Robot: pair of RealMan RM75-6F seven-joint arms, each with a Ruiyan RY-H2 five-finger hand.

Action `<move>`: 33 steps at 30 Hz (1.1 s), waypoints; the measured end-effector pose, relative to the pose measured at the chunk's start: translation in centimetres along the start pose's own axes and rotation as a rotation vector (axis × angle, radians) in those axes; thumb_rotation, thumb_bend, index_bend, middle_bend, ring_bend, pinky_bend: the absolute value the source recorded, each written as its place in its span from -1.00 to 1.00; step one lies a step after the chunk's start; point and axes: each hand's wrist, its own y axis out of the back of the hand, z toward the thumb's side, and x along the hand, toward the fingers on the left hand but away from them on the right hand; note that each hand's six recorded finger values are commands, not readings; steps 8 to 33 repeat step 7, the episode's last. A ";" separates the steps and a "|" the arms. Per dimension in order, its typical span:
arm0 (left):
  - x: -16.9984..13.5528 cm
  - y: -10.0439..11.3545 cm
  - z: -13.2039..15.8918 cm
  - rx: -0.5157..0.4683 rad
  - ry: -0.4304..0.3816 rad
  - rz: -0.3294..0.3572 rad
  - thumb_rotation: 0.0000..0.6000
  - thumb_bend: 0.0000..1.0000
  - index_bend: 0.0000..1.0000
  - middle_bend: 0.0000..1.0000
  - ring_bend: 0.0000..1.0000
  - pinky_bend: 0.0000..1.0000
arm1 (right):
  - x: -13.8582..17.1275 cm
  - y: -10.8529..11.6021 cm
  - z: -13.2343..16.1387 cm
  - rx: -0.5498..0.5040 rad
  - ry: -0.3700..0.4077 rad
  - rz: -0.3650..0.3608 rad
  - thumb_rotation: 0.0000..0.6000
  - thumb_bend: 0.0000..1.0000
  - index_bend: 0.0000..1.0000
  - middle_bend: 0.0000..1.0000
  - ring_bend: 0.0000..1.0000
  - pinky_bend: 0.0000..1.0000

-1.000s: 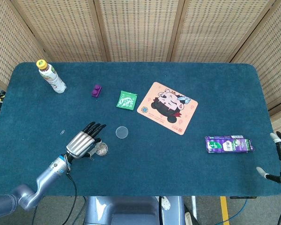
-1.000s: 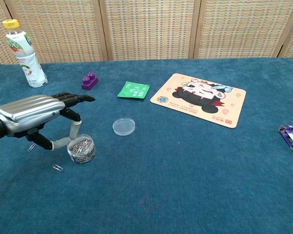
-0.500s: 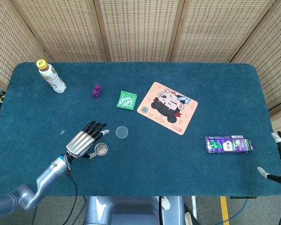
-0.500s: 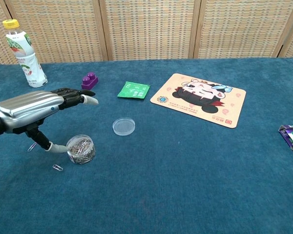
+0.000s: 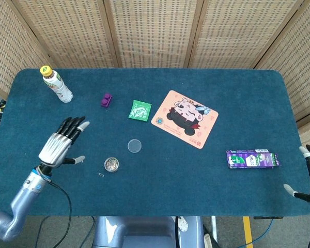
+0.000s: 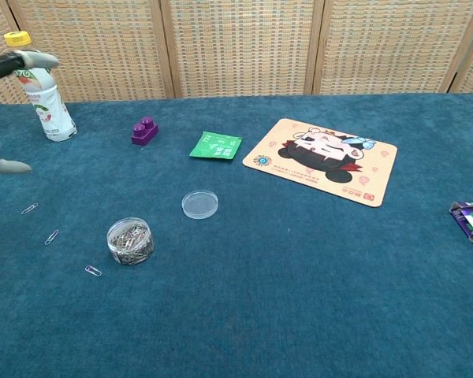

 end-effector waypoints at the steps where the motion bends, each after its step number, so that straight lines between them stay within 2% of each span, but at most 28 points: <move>1: -0.6 0.5 -0.6 0.007 0.034 0.009 1.00 -0.97 -1.00 -1.00 -1.00 -1.00 | 0.0 0.0 0.0 0.000 0.000 -0.001 1.00 -1.00 -0.95 -1.00 -1.00 -1.00; 7: -6.7 3.9 -2.7 0.073 0.270 0.069 1.00 -0.96 -1.00 -1.00 -1.00 -1.00 | 0.0 -0.1 -0.1 0.003 -0.001 0.006 1.00 -1.00 -0.95 -1.00 -1.00 -1.00; 33: -6.7 3.9 -2.7 0.073 0.270 0.069 1.00 -0.96 -1.00 -1.00 -1.00 -1.00 | 0.0 -0.1 -0.1 0.003 -0.001 0.006 1.00 -1.00 -0.95 -1.00 -1.00 -1.00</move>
